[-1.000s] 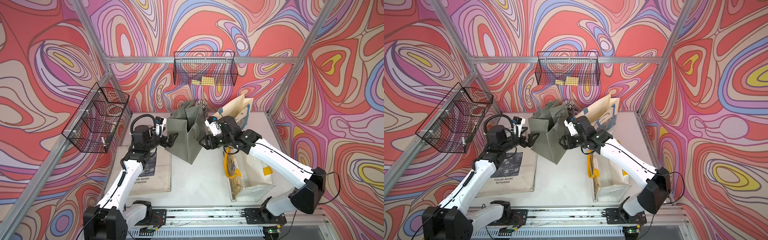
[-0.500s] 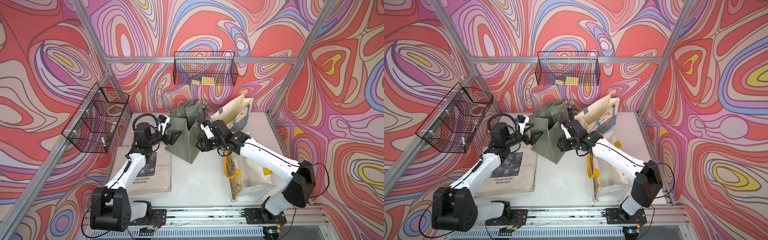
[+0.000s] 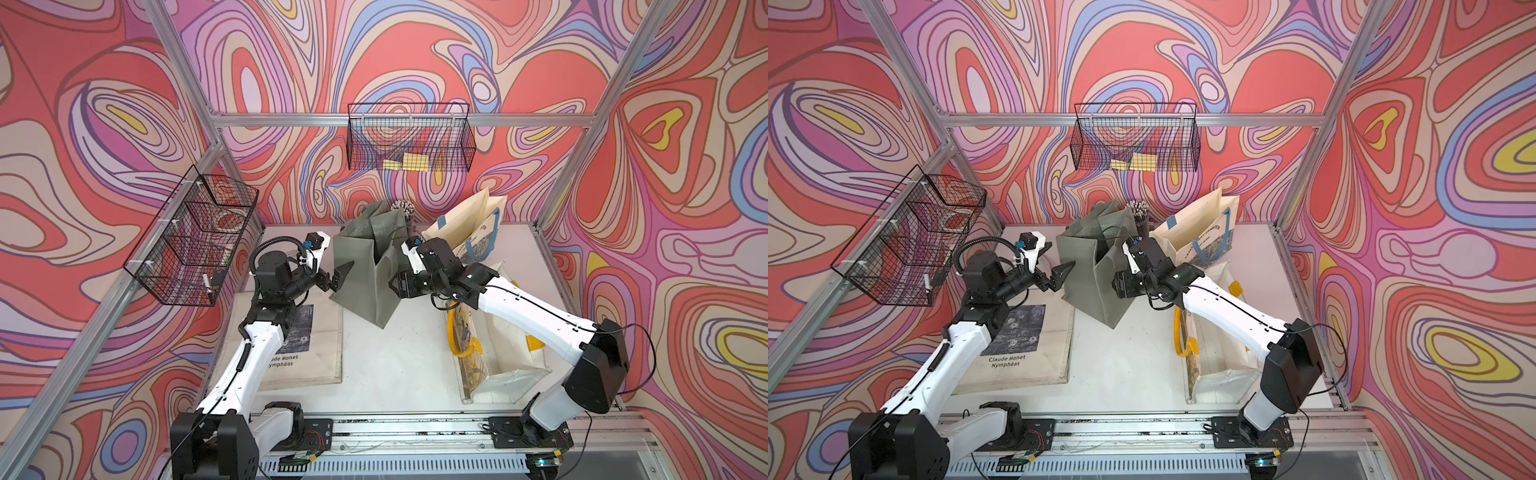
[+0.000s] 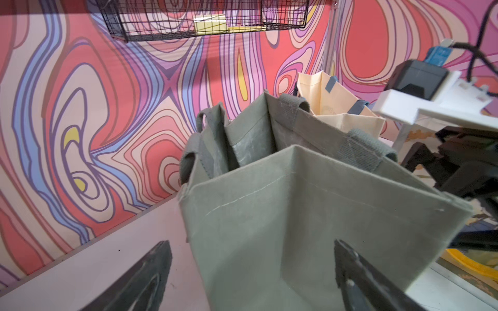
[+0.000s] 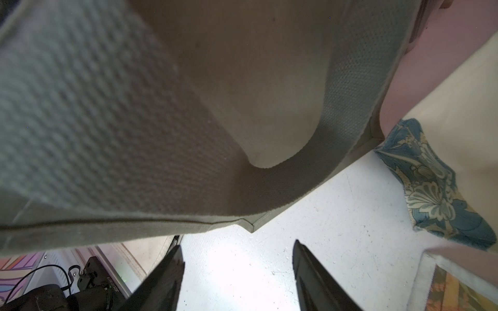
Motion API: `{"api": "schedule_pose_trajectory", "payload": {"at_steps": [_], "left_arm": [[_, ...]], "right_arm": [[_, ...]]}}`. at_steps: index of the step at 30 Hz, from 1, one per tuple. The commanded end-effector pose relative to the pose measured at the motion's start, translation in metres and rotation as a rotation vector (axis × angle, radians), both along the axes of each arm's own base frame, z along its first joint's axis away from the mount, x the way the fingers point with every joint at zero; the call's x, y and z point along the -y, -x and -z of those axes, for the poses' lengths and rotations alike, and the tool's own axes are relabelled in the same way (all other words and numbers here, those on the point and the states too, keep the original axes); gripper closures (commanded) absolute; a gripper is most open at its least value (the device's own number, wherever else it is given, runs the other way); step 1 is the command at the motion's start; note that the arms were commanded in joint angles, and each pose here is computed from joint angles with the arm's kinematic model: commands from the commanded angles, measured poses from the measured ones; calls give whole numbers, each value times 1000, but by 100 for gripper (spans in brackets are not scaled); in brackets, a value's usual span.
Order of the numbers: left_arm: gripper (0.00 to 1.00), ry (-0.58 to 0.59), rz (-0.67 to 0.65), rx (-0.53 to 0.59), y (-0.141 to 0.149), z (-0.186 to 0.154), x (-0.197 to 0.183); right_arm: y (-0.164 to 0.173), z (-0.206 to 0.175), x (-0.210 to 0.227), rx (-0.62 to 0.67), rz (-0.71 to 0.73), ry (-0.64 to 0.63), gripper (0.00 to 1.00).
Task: Put away the canvas bag
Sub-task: Pick up the canvas bag from the center of the board.
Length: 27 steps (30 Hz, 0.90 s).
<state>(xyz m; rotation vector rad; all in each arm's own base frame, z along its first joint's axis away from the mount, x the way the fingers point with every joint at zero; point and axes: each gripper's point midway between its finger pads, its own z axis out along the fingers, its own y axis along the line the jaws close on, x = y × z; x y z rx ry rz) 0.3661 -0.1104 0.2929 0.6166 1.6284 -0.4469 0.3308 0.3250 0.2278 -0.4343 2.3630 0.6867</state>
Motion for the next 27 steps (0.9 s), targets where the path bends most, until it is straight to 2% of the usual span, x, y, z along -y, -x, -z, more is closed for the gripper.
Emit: {"api": "schedule_pose_trajectory", "payload": {"at_steps": [1, 6, 9, 12, 16, 20, 22, 27], "left_arm": [[4, -23, -8, -15, -10, 6, -5], [6, 47, 43, -31, -30, 4, 0], [13, 79, 69, -34, -37, 1, 4], [30, 112, 88, -47, -42, 1, 7], [62, 176, 110, -79, -40, 2, 10], [92, 244, 115, -114, -34, 4, 12], [100, 258, 118, -135, -30, 7, 13], [100, 262, 128, -167, -15, 13, 22]], "right_arm": [[1, 4, -1, 1, -9, 2, 32], [8, -1, -6, 9, -59, -23, 33], [14, -6, -7, 37, -90, -32, 33], [21, -10, -6, 66, -119, -49, 33], [34, -16, -15, 109, -192, -56, 33], [33, -9, -15, 107, -182, -17, 33], [29, -5, -12, 106, -157, 9, 33], [18, 0, -6, 122, -88, 37, 34]]}}
